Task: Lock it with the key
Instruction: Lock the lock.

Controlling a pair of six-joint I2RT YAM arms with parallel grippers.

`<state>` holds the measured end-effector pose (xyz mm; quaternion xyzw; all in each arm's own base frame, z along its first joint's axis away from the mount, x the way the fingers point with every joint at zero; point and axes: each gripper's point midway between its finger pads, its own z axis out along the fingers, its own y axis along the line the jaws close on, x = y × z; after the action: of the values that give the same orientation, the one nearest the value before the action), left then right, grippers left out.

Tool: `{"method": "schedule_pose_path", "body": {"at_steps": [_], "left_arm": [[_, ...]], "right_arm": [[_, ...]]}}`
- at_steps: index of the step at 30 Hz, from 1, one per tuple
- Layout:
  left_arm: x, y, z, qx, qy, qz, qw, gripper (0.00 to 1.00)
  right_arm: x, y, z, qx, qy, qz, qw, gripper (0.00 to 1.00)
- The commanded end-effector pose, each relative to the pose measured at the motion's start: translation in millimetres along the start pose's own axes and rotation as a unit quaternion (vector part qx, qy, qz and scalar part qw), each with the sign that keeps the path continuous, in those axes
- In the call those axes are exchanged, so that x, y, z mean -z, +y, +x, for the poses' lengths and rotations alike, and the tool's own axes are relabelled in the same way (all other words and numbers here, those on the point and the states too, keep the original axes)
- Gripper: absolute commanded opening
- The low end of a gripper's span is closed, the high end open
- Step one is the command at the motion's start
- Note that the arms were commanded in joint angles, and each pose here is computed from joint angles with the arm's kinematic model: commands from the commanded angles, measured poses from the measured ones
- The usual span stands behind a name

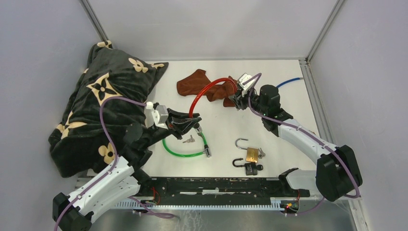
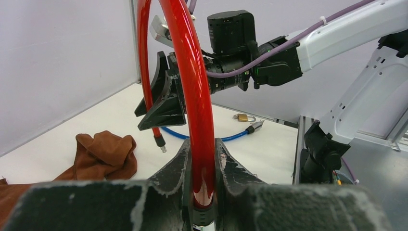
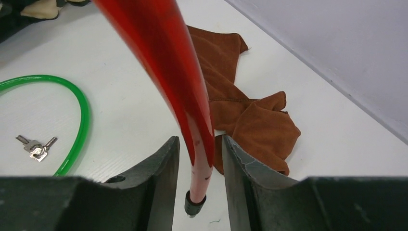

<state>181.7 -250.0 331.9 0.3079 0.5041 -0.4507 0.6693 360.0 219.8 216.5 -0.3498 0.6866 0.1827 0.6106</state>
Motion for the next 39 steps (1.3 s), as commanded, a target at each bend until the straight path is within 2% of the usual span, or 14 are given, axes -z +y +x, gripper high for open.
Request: {"method": "schedule_pose_path", "body": {"at_steps": [1,2,4,7,9,13,15,18,21,24,28,34,39], "left_arm": [[0,-11,-51,-0.024,-0.079,0.018,0.996,0.02],[0,-10,-52,-0.022,-0.08,0.016,0.996,0.02],[1,-9,-51,-0.017,-0.08,0.011,0.997,0.02],[2,-2,-37,-0.009,-0.065,-0.005,0.998,0.02],[5,9,-13,-0.006,-0.04,-0.031,0.999,0.02],[19,42,35,-0.007,0.003,-0.115,0.993,0.19],[25,48,51,-0.016,0.017,-0.129,0.991,0.22],[29,51,59,-0.03,0.027,-0.134,0.99,0.24],[31,56,62,-0.046,0.034,-0.145,0.988,0.27],[31,61,64,-0.065,0.041,-0.151,0.985,0.31],[33,62,75,-0.071,0.061,-0.148,0.985,0.41],[35,62,90,-0.075,0.081,-0.141,0.984,0.48],[33,57,96,-0.046,0.08,-0.133,0.987,0.54]], "right_arm": [[0,-8,-14,-0.008,-0.032,0.018,0.999,0.35],[1,-7,-13,-0.011,-0.031,0.018,0.999,0.26],[2,-5,-14,-0.023,-0.029,0.014,0.999,0.0],[8,-2,-35,-0.047,-0.044,0.004,0.998,0.0],[15,-2,-60,-0.059,-0.067,0.003,0.996,0.0],[33,-10,-93,-0.067,-0.076,0.036,0.994,0.0],[38,-15,-93,-0.073,-0.058,0.063,0.994,0.0],[44,-22,-87,-0.079,-0.013,0.102,0.992,0.0],[52,-29,-93,-0.081,0.003,0.135,0.988,0.0],[58,-28,-110,-0.085,0.0,0.147,0.985,0.0],[63,-25,-124,-0.082,0.008,0.169,0.982,0.0],[63,-11,-145,-0.058,0.006,0.17,0.984,0.0],[61,1,-159,-0.045,-0.001,0.172,0.984,0.0]]}}
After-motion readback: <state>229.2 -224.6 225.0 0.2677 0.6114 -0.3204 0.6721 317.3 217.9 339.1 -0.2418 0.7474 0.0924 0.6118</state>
